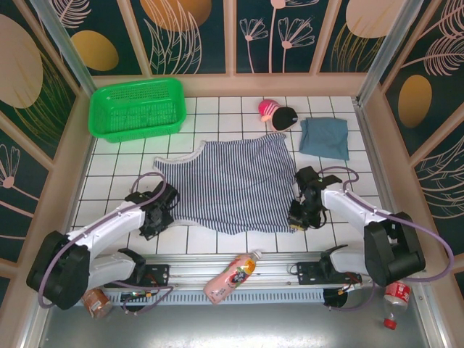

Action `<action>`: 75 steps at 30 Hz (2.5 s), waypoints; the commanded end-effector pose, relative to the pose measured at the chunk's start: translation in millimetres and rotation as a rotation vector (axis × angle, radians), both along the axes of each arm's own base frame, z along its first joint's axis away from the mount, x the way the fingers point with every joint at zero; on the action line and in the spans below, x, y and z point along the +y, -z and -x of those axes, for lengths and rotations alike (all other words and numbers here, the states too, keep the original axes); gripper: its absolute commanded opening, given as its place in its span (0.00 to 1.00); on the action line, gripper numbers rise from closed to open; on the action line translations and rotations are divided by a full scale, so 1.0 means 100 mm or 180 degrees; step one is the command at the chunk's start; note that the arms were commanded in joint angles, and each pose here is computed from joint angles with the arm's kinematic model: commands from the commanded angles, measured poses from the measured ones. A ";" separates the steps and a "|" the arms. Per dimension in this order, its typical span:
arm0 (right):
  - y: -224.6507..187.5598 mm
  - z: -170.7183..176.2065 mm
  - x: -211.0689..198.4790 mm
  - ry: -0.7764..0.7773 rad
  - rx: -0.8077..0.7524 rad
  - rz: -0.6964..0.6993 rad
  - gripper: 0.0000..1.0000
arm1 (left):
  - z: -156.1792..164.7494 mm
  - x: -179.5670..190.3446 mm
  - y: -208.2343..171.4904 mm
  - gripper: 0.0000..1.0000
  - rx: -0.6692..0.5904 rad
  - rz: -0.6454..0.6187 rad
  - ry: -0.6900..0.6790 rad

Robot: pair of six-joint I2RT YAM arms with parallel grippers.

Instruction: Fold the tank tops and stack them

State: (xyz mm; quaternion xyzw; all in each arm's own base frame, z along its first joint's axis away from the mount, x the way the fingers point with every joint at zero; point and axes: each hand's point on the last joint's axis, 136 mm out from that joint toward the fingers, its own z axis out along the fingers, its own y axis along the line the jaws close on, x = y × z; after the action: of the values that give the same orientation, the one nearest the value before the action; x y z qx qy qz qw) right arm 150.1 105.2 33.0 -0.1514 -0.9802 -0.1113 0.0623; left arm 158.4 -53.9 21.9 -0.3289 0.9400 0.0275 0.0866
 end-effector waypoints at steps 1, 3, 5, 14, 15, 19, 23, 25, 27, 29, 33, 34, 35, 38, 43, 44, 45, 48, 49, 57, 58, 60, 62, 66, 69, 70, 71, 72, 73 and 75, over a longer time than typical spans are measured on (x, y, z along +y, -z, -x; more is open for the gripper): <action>-0.08 0.06 -0.08 0.0060 0.0077 0.0075 0.10 | 0.15 0.13 -0.18 0.00 0.0116 -0.0081 -0.0086; -0.09 0.05 -0.10 0.0089 0.0063 0.0079 0.09 | 0.14 0.12 -0.26 0.00 0.0075 -0.0021 -0.0111; -0.12 -0.01 -0.12 0.0118 0.0020 0.0073 0.09 | 0.12 0.08 -0.31 0.00 0.0056 0.0042 -0.0098; -0.24 -0.34 -0.10 0.0089 -0.0166 0.0000 0.09 | 0.03 -0.02 -0.37 0.00 0.0058 0.0382 -0.0076; -0.23 -0.37 -0.08 0.0079 -0.0176 -0.0028 0.09 | 0.03 -0.04 -0.35 0.00 0.0072 0.0448 -0.0074; -0.22 -0.45 -0.06 0.0031 -0.0193 -0.0048 0.09 | 0.07 -0.02 -0.32 0.00 0.0203 0.0450 0.0007; -0.23 -0.57 -0.07 0.0076 -0.0243 -0.0112 0.09 | 0.03 0.02 -0.34 0.00 0.0173 0.0528 -0.0023; -0.24 -0.63 -0.02 0.0081 -0.0257 -0.0188 0.09 | 0.00 -0.01 -0.30 0.00 0.0221 0.0576 0.0026; -0.24 -0.66 0.00 0.0074 -0.0263 -0.0217 0.09 | -0.04 -0.03 -0.29 0.00 0.0238 0.0566 0.0083; -0.21 -0.67 0.01 0.0045 -0.0249 -0.0232 0.09 | -0.09 0.00 -0.28 0.00 0.0235 0.0504 0.0134; -0.16 -0.72 0.04 0.0059 -0.0257 -0.0270 0.10 | -0.17 0.01 -0.24 0.00 0.0273 0.0452 0.0207; -0.14 -0.74 0.05 0.0056 -0.0270 -0.0279 0.10 | -0.20 0.02 -0.24 0.00 0.0275 0.0431 0.0219; -0.13 -0.76 0.06 0.0054 -0.0270 -0.0281 0.10 | -0.22 0.02 -0.24 0.00 0.0266 0.0411 0.0233; -0.11 -0.81 0.08 0.0055 -0.0288 -0.0303 0.10 | -0.25 0.04 -0.21 0.00 0.0289 0.0388 0.0251; -0.13 -0.92 0.12 0.0101 -0.0335 -0.0372 0.12 | -0.34 0.02 -0.17 0.00 0.0236 0.0417 0.0265; -0.13 -0.94 0.13 0.0114 -0.0342 -0.0383 0.12 | -0.35 0.02 -0.16 0.00 0.0248 0.0409 0.0270; -0.12 -0.95 0.13 0.0127 -0.0341 -0.0386 0.12 | -0.36 0.03 -0.17 0.00 0.0249 0.0393 0.0281; -0.08 -0.98 0.11 0.0231 -0.0338 -0.0438 0.13 | -0.41 0.06 -0.15 0.01 0.0249 0.0365 0.0279; -0.07 -0.98 0.11 0.0259 -0.0337 -0.0448 0.13 | -0.42 0.06 -0.14 0.01 0.0244 0.0365 0.0279; -0.05 -1.06 -0.03 0.0382 -0.0365 -0.0404 0.11 | -0.45 0.10 -0.14 0.00 0.0253 0.0317 0.0285; -0.05 -1.04 -0.04 0.0369 -0.0350 -0.0394 0.11 | -0.44 0.12 -0.16 0.00 0.0260 0.0304 0.0279; -0.07 -0.97 -0.05 0.0349 -0.0313 -0.0396 0.09 | -0.39 0.11 -0.18 0.00 0.0280 0.0324 0.0264; -0.11 -0.85 -0.06 0.0324 -0.0256 -0.0391 0.09 | -0.27 0.10 -0.21 0.00 0.0337 0.0394 0.0235; -0.17 -0.59 -0.09 0.0326 -0.0113 -0.0378 0.08 | -0.05 0.10 -0.28 0.00 0.0485 0.0454 0.0243; -0.19 -0.40 -0.15 0.0302 -0.0002 -0.0305 0.08 | 0.10 0.15 -0.36 0.00 0.0556 0.0419 0.0229; -0.20 -0.34 -0.16 0.0296 0.0021 -0.0286 0.08 | 0.15 0.13 -0.36 0.00 0.0570 0.0463 0.0200; -0.21 -0.28 -0.17 0.0307 0.0050 -0.0293 0.08 | 0.22 0.11 -0.35 0.00 0.0579 0.0538 0.0159; -0.20 -0.23 -0.17 0.0318 0.0072 -0.0294 0.08 | 0.27 0.09 -0.32 0.00 0.0587 0.0595 0.0123; -0.18 -0.17 -0.17 0.0330 0.0099 -0.0293 0.08 | 0.33 0.07 -0.29 0.00 0.0599 0.0654 0.0083; -0.14 -0.11 -0.17 0.0345 0.0131 -0.0298 0.08 | 0.40 0.04 -0.22 0.00 0.0609 0.0740 0.0045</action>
State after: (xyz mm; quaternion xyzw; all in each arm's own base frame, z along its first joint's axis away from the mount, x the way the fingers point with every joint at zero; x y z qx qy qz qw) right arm 186.6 93.8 52.5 -0.1930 -0.9643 -0.1747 0.0477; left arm 149.4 -50.5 54.2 -0.3040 0.9509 -0.0577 0.0097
